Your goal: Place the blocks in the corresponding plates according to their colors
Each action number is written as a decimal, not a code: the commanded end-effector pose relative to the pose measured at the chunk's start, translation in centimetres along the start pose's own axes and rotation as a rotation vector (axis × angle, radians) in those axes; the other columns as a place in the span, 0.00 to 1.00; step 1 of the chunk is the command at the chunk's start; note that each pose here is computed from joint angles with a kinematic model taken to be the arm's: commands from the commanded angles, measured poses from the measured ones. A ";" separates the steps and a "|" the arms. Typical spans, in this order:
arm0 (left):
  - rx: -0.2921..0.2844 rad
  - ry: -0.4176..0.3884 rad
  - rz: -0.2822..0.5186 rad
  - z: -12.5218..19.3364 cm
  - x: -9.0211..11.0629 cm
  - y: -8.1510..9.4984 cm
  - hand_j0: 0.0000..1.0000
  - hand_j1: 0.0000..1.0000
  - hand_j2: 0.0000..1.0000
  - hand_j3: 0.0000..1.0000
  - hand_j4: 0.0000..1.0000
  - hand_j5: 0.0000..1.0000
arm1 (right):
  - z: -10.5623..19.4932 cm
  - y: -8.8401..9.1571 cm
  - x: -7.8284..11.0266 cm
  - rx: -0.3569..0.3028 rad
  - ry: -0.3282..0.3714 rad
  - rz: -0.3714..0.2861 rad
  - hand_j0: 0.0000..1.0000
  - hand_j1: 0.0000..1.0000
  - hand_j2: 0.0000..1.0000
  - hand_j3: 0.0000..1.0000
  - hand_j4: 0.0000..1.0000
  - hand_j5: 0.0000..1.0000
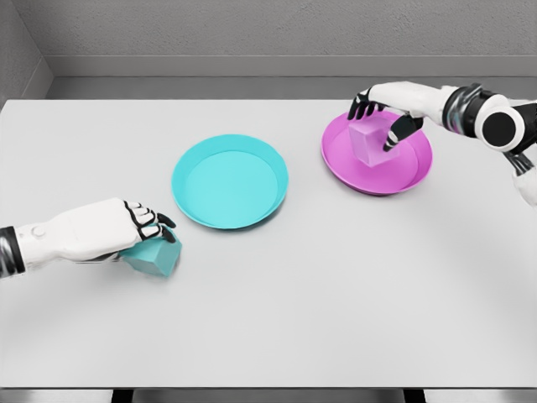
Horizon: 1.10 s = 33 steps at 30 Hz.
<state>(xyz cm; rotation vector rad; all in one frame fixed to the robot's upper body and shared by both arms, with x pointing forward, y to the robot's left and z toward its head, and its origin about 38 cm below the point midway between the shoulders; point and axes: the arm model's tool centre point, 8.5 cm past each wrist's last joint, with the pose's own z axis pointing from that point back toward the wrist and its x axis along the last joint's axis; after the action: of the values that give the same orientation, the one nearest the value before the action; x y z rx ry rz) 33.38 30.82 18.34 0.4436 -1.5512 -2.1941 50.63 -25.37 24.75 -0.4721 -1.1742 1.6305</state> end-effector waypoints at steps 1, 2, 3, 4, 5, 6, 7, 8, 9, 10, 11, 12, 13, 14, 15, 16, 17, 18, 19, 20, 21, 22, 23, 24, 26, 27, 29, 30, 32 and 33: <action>0.009 0.000 0.006 0.0 -0.1 0.2 0.40 0.40 0.40 0.40 0.40 0.40 | -0.7 0.4 -0.7 0.011 0.030 -0.026 0.63 0.63 0.63 0.63 0.63 0.63; 0.020 0.006 -0.005 0.1 -0.4 0.8 0.40 0.40 0.40 0.40 0.40 0.40 | -0.9 0.4 -0.8 0.010 0.044 -0.026 0.63 0.63 0.63 0.63 0.63 0.63; 0.033 0.012 -0.018 0.1 -0.8 1.5 0.40 0.40 0.40 0.40 0.40 0.40 | -0.9 0.3 -1.1 0.010 0.056 -0.030 0.63 0.63 0.63 0.63 0.63 0.63; 0.044 0.021 -0.032 0.2 -1.2 2.2 0.40 0.40 0.40 0.40 0.40 0.40 | -1.0 0.4 -1.3 0.012 0.060 -0.034 0.63 0.63 0.63 0.63 0.63 0.63; 0.056 0.023 -0.045 0.0 -1.5 2.8 0.40 0.40 0.40 0.40 0.40 0.40 | -0.9 0.3 -1.3 0.010 0.059 -0.033 0.69 0.69 0.69 0.69 0.69 0.69; 0.082 0.025 -0.053 -0.5 -1.8 3.6 0.40 0.40 0.40 0.40 0.40 0.40 | -0.9 0.3 -1.3 0.010 0.060 -0.035 0.85 0.85 0.85 0.85 0.85 0.85; 0.111 0.028 -0.071 -1.0 -2.2 4.6 0.40 0.40 0.40 0.40 0.40 0.40 | -0.9 0.3 -1.3 0.008 0.064 -0.043 1.00 1.00 1.00 1.00 1.00 1.00; 0.130 0.029 -0.079 -1.6 -2.4 5.1 0.40 0.40 0.40 0.40 0.40 0.40 | -0.8 0.3 -1.3 0.008 0.066 -0.043 1.00 1.00 1.00 1.00 1.00 1.00; 0.147 0.036 -0.094 -2.2 -2.8 5.6 0.40 0.40 0.40 0.40 0.40 0.40 | -0.6 -0.1 -1.4 -0.001 0.066 -0.041 1.00 1.00 1.00 1.00 1.00 1.00; 0.166 0.035 -0.106 -3.0 -2.9 6.1 0.40 0.40 0.40 0.40 0.40 0.40 | -0.1 -0.7 -1.5 -0.023 0.057 -0.042 1.00 1.00 1.00 1.00 1.00 1.00; 0.176 0.043 -0.112 -3.8 -3.2 6.1 0.40 0.40 0.40 0.40 0.40 0.40 | 0.2 -1.1 -0.6 -0.034 0.034 -0.024 1.00 1.00 1.00 1.00 1.00 1.00; 0.186 0.041 -0.115 -5.0 -3.2 6.1 0.40 0.40 0.40 0.40 0.40 0.40 | 0.8 -1.4 0.5 -0.046 0.004 0.004 1.00 1.00 1.00 1.00 1.00 1.00; 0.197 0.029 -0.127 -6.4 -3.2 6.6 0.40 0.40 0.40 0.40 0.40 0.40 | 2.4 -2.1 0.7 -0.064 0.000 0.046 1.00 1.00 1.00 1.00 1.00 1.00; 0.204 0.027 -0.127 -7.6 -3.6 6.8 0.40 0.40 0.40 0.40 0.40 0.40 | 2.7 -2.2 1.5 -0.074 -0.020 0.062 1.00 1.00 1.00 1.00 1.00 1.00; 0.205 0.017 -0.124 -8.8 -3.6 6.9 0.40 0.40 0.40 0.40 0.40 0.40 | 3.6 -2.9 1.5 -0.097 -0.027 0.070 1.00 1.00 1.00 1.00 1.00 1.00; 0.205 0.010 -0.120 -10.0 -3.8 7.0 0.41 0.41 0.41 0.41 0.41 0.41 | 4.4 -2.7 1.1 -0.096 -0.035 0.096 1.00 1.00 1.00 1.00 1.00 1.00; 0.207 0.012 -0.113 -11.2 -4.2 7.1 0.42 0.42 0.42 0.42 0.42 0.42 | 5.4 -2.2 0.5 -0.097 -0.046 0.106 1.00 1.00 1.00 1.00 1.00 1.00; 0.210 0.015 -0.107 -11.7 -4.4 7.2 0.46 0.46 0.46 0.46 0.46 0.46 | 6.2 -1.4 -0.3 -0.095 -0.061 0.113 1.00 1.00 1.00 1.00 1.00 1.00; 0.211 0.018 -0.107 -12.0 -4.5 7.2 0.62 0.62 0.62 0.62 0.62 0.62 | 6.9 -1.0 -0.8 -0.094 -0.085 0.133 1.00 1.00 1.00 1.00 1.00 1.00; 0.213 0.013 -0.105 -12.2 -4.4 7.3 0.93 0.93 0.93 0.93 0.93 0.93 | 7.7 -0.5 -1.4 -0.077 -0.112 0.148 1.00 1.00 1.00 1.00 1.00 1.00; 0.212 0.014 -0.103 -12.2 -4.4 7.2 1.00 1.00 1.00 1.00 1.00 1.00 | 8.3 0.1 -1.8 -0.070 -0.144 0.156 1.00 1.00 1.00 1.00 1.00 1.00; 0.209 0.018 -0.099 -12.2 -4.5 7.0 1.00 1.00 1.00 1.00 1.00 1.00 | 8.9 0.6 -2.3 -0.066 -0.154 0.162 1.00 1.00 1.00 1.00 1.00 1.00; 0.208 0.022 -0.098 -12.2 -4.7 7.0 1.00 1.00 1.00 1.00 1.00 1.00 | 9.7 1.0 -2.4 -0.063 -0.182 0.172 1.00 1.00 1.00 1.00 1.00 1.00; 0.206 0.024 -0.097 -12.1 -4.8 6.9 1.00 1.00 1.00 1.00 1.00 1.00 | 10.5 1.4 -2.4 -0.059 -0.208 0.199 1.00 1.00 1.00 1.00 1.00 1.00; 0.200 0.039 -0.090 -12.1 -5.4 6.8 1.00 1.00 1.00 1.00 1.00 1.00 | 10.8 2.6 -2.7 -0.052 -0.235 0.198 1.00 1.00 1.00 1.00 1.00 1.00; 0.205 0.036 -0.089 -12.2 -5.3 7.0 1.00 1.00 1.00 1.00 1.00 1.00 | 11.0 3.1 -2.8 -0.052 -0.256 0.206 1.00 1.00 1.00 1.00 1.00 1.00; 0.225 0.043 -0.090 -11.3 -5.8 7.8 1.00 1.00 1.00 1.00 1.00 1.00 | 11.1 4.2 -2.8 -0.033 -0.285 0.214 1.00 1.00 1.00 1.00 1.00 1.00; 0.225 0.057 -0.068 -9.6 -6.5 7.8 1.00 1.00 1.00 1.00 1.00 1.00 | 11.4 4.5 -3.0 -0.037 -0.297 0.218 1.00 1.00 1.00 1.00 1.00 1.00; 0.218 0.092 -0.024 -4.5 -7.9 8.2 1.00 1.00 1.00 1.00 1.00 1.00 | 13.2 5.5 -4.3 -0.069 -0.297 0.204 1.00 1.00 1.00 1.00 1.00 1.00; 0.220 0.100 -0.004 -3.5 -8.2 8.2 1.00 1.00 1.00 1.00 1.00 1.00 | 13.4 5.8 -4.5 -0.069 -0.300 0.202 1.00 1.00 1.00 1.00 1.00 1.00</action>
<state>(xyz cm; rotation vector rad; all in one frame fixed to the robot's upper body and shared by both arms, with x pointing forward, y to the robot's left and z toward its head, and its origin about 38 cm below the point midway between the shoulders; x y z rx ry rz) 43.94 26.98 23.48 0.6193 -1.7526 -2.0243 39.00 -34.61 22.06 -0.3440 -1.3727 1.8830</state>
